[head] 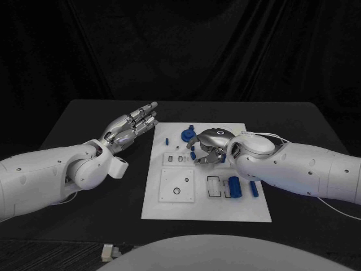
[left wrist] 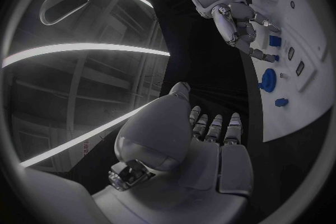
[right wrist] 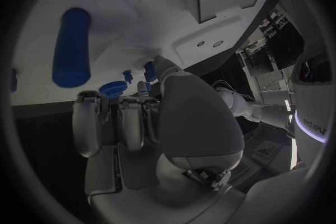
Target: Assemble the parts on the task board
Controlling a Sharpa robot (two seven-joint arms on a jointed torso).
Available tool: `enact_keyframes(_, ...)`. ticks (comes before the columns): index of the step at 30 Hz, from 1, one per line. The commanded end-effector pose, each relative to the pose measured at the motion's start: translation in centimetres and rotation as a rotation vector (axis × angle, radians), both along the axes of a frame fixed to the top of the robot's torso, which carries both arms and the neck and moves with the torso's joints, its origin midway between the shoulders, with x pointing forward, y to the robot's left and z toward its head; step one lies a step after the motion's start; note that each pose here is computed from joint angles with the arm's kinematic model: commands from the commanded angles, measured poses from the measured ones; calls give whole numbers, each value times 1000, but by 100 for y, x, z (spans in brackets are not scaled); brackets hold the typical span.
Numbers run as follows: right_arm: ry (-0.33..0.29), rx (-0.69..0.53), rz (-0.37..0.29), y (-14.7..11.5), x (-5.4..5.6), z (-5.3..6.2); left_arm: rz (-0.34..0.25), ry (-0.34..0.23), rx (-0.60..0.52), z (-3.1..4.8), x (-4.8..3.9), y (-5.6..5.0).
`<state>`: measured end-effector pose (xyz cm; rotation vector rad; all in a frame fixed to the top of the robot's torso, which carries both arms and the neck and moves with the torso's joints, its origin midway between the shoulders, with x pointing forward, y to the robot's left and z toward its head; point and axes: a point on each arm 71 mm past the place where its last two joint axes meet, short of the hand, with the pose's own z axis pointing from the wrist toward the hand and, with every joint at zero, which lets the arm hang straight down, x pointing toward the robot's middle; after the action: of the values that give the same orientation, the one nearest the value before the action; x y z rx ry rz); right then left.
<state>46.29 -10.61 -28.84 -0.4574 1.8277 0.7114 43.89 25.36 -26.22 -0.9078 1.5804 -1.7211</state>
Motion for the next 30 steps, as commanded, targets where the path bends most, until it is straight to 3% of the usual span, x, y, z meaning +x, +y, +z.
enact_keyframes(1, -54, 43, -7, -27, 1, 76, -2, -6, -9, 9, -12, -3)
enact_keyframes(6, -130, 98, 4, -91, 37, 302, 11, -7, -3, 16, -25, 27)
enact_keyframes(12, -238, 177, 14, -260, 67, 746, 50, -26, 14, 35, -33, 46)
enact_keyframes(15, -282, 250, -2, -376, 75, 970, 115, -71, 57, 70, -22, 56)
enact_keyframes(18, -319, 327, -37, -530, 101, 1193, 173, -146, 135, 164, 9, 66)
enact_keyframes(22, -355, 391, -106, -776, 144, 1403, 224, -250, 262, 390, 94, 61)
enact_keyframes(25, -368, 412, -169, -974, 176, 1481, 231, -320, 381, 653, 243, 18)
enact_keyframes(26, -363, 416, -203, -1072, 192, 1497, 214, -348, 458, 795, 333, -30)
enact_keyframes(30, -330, 419, -272, -1260, 197, 1457, 129, -428, 675, 1096, 521, -214)
